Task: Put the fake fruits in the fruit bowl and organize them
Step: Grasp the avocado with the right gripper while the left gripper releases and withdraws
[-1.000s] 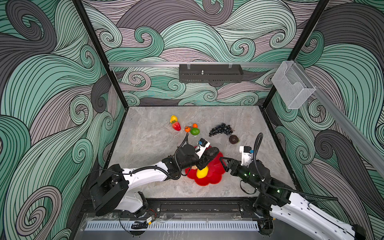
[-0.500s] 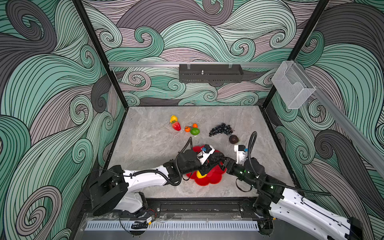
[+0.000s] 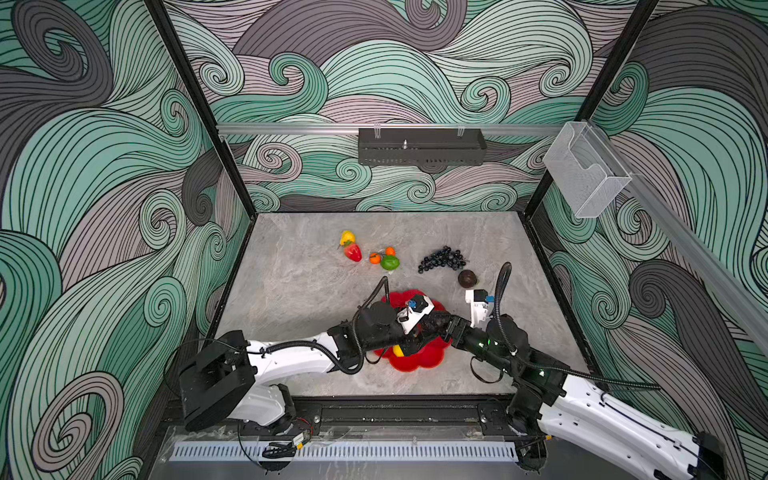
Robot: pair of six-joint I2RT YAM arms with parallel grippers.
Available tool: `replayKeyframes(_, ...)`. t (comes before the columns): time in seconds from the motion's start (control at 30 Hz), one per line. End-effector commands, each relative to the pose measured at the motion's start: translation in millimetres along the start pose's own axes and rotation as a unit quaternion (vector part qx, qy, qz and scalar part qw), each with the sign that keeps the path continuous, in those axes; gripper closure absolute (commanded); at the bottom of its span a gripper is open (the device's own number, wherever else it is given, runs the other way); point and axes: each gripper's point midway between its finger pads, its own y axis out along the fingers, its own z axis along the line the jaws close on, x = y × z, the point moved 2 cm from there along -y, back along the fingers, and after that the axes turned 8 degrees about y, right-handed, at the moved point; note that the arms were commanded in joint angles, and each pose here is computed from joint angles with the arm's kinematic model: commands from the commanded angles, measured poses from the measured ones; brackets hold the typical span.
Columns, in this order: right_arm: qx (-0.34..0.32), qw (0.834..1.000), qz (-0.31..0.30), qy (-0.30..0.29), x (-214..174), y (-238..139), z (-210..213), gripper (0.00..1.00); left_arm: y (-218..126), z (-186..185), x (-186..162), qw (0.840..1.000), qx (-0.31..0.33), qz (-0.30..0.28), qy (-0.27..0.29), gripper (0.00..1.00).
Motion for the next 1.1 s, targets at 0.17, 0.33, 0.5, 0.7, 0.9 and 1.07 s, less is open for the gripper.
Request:
replayKeyframes(0.17,0.000,1.000,0.007,-0.026,3.2,-1.4,11.1,0.54,-0.3,-2.1,16.1,1.000,0.001,-0.025,0.015,0.36)
replayKeyframes(0.33,-0.020,0.998,0.001,-0.055,8.2,-4.7,11.1,0.54,-5.2,-2.6,16.2,1.000,0.002,-0.019,0.024,0.21)
replayKeyframes(0.5,-0.136,0.976,0.005,-0.172,21.9,-16.6,-7.4,0.53,-29.8,5.0,12.0,0.999,0.038,-0.005,0.023,0.13)
replayKeyframes(0.7,-0.194,0.948,0.041,-0.248,19.1,-10.9,-24.7,0.53,-78.7,31.7,-2.8,0.989,0.146,0.008,-0.018,0.10)
replayKeyframes(0.9,-0.205,0.948,0.081,-0.231,4.1,9.3,-35.3,0.53,-124.3,59.1,-22.5,0.966,0.251,-0.010,-0.067,0.03)
replayKeyframes(1.07,-0.231,0.945,0.096,-0.211,-2.6,23.3,-48.1,0.52,-139.6,70.5,-30.2,0.953,0.285,-0.035,-0.092,0.01)
